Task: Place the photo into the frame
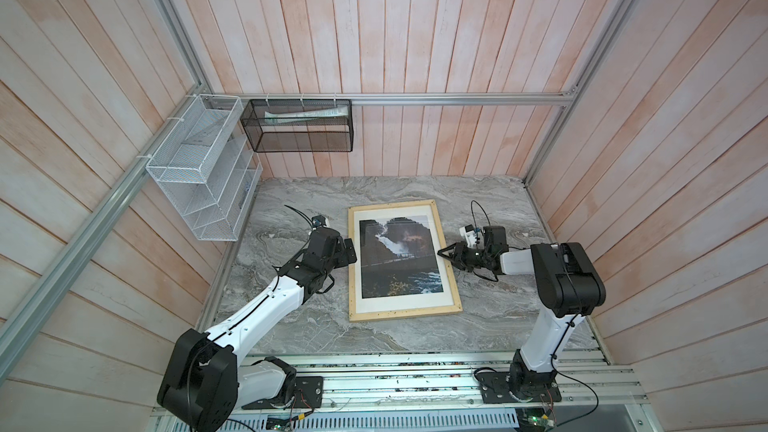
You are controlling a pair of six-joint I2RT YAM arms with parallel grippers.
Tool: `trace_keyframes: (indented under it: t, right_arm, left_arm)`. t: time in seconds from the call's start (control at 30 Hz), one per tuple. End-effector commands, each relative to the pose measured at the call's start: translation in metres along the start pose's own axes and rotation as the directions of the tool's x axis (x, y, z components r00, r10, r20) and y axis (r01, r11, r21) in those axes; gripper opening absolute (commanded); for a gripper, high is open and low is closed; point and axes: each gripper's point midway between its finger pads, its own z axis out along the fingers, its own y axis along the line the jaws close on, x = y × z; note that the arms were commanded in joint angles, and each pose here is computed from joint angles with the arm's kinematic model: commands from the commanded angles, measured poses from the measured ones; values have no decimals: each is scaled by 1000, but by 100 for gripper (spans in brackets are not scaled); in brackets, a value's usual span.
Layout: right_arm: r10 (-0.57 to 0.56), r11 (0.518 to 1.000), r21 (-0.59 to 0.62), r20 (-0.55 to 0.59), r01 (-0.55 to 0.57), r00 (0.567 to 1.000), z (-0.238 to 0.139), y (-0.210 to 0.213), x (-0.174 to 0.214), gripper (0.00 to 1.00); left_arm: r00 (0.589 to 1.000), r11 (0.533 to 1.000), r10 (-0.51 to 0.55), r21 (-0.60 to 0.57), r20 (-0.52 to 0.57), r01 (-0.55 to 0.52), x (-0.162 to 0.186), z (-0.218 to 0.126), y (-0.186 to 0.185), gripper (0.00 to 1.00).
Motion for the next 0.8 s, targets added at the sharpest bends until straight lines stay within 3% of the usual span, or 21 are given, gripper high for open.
trace_keyframes:
  t: [0.0,0.3,0.77]
  right_arm:
    - [-6,993,116,30,3,1000,-10,-18,-1,40]
    - [-47,951,310,77,21,996,-28,-40,-15,55]
    - [-79,937,345,76,48,994,-29,-35,-7,48]
  left_arm:
    - [1000,998,-13,62,0,13,3,10,-10,96]
    - [995,993,-24,115,-96,36,36,37,-16,92]
    - [982,983,-25,171,-189,58,63,54,-24,82]
